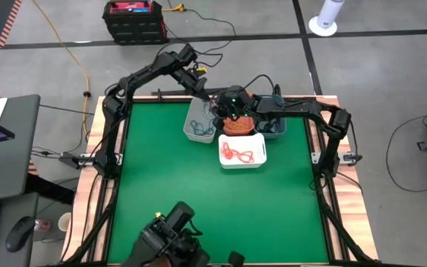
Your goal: Sort rubber bands into baskets
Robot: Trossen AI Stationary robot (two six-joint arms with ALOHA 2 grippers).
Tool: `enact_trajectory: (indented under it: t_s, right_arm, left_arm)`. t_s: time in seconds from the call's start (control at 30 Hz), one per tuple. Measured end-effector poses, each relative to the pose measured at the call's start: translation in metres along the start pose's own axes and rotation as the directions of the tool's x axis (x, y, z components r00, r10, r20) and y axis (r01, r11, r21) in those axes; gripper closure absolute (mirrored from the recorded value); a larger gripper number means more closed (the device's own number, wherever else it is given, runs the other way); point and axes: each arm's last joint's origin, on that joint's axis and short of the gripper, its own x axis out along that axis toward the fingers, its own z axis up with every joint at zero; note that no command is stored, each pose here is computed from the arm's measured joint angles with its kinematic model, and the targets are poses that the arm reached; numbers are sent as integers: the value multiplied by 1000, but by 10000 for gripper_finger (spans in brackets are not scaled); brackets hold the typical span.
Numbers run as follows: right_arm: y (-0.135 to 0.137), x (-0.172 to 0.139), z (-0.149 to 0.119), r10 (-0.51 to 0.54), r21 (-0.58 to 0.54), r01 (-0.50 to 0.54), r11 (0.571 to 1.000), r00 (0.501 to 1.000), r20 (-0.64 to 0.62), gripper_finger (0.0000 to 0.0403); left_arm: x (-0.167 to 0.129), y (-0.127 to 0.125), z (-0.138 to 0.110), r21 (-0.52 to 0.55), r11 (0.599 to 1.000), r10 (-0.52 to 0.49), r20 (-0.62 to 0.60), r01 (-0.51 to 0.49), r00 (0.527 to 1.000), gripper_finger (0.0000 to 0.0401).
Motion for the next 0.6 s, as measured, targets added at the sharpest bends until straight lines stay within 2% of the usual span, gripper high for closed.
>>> enact_trajectory:
  t_s: [0.1, 0.33, 0.47, 0.6]
  right_arm:
    - [1, 0, 0, 29, -8, -29, 1000, 1000, 1, 389]
    - [2, 0, 0, 76, -10, -76, 997, 997, 1, 379]
    - [0, 0, 0, 99, -7, -99, 995, 995, 0, 391]
    - [-2, 0, 0, 102, -3, -102, 995, 995, -2, 389]
  left_arm:
    - [-5, 4, 1, -10, 1000, 6, 10, -6, 1000, 401]
    - [-9, 9, -7, -5, 997, 76, -33, -76, 997, 395]
    - [-7, 12, -11, -11, 983, 184, -57, -185, 981, 366]
    - [-5, 11, -11, -6, 971, 237, -55, -238, 970, 328]
